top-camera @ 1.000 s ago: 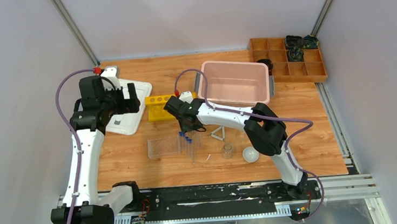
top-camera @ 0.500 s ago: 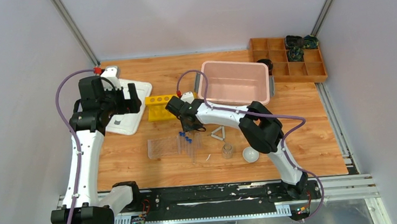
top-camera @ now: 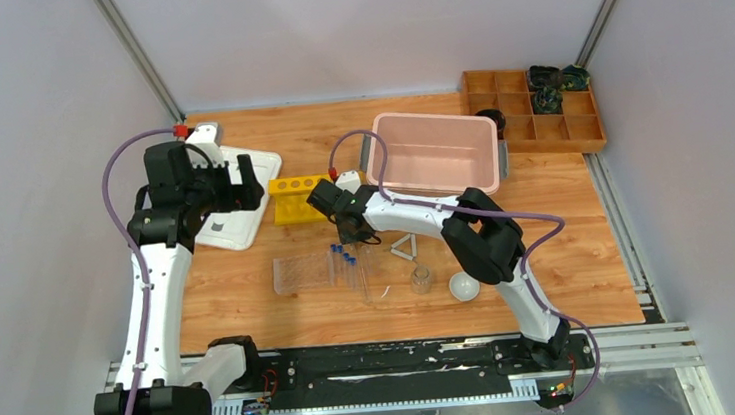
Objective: Organize the chemistry lab equipment
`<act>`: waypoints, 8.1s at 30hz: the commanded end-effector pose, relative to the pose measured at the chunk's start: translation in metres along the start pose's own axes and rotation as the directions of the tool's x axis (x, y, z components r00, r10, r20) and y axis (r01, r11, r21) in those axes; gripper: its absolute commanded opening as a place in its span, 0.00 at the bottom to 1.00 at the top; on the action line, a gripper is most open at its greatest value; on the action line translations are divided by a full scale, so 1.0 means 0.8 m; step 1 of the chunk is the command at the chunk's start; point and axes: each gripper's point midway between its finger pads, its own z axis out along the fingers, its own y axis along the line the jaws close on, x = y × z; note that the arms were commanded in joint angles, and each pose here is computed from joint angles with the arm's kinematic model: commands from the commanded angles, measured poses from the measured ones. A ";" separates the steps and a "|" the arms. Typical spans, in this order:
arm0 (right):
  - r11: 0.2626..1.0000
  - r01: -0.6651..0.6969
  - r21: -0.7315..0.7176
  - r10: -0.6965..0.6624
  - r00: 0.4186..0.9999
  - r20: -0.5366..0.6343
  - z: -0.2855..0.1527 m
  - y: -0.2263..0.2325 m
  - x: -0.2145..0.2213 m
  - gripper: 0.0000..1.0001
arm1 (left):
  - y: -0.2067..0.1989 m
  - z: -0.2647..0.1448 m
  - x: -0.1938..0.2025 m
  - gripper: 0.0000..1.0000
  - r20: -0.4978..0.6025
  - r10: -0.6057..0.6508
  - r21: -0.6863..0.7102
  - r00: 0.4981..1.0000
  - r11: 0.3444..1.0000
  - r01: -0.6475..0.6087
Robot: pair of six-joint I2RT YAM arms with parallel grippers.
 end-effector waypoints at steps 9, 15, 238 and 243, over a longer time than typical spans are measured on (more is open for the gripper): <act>0.997 -0.072 -0.039 0.073 0.996 0.044 -0.028 0.006 -0.022 0.00 | -0.018 -0.024 -0.013 1.00 0.047 0.006 0.060 0.999 0.998 -0.009; 0.981 -0.118 -0.156 0.142 0.979 0.150 -0.097 0.028 -0.079 0.00 | -0.037 -0.037 -0.013 1.00 0.053 0.023 0.135 0.998 0.990 -0.030; 0.971 0.081 -0.224 -0.054 0.991 0.125 -0.148 -0.050 0.012 0.30 | -0.027 -0.018 0.007 1.00 -0.065 -0.154 0.214 0.986 0.963 0.164; 0.977 0.098 -0.191 -0.093 0.995 0.035 -0.114 -0.049 0.041 0.26 | -0.029 -0.020 0.009 1.00 -0.063 -0.156 0.218 0.986 0.962 0.166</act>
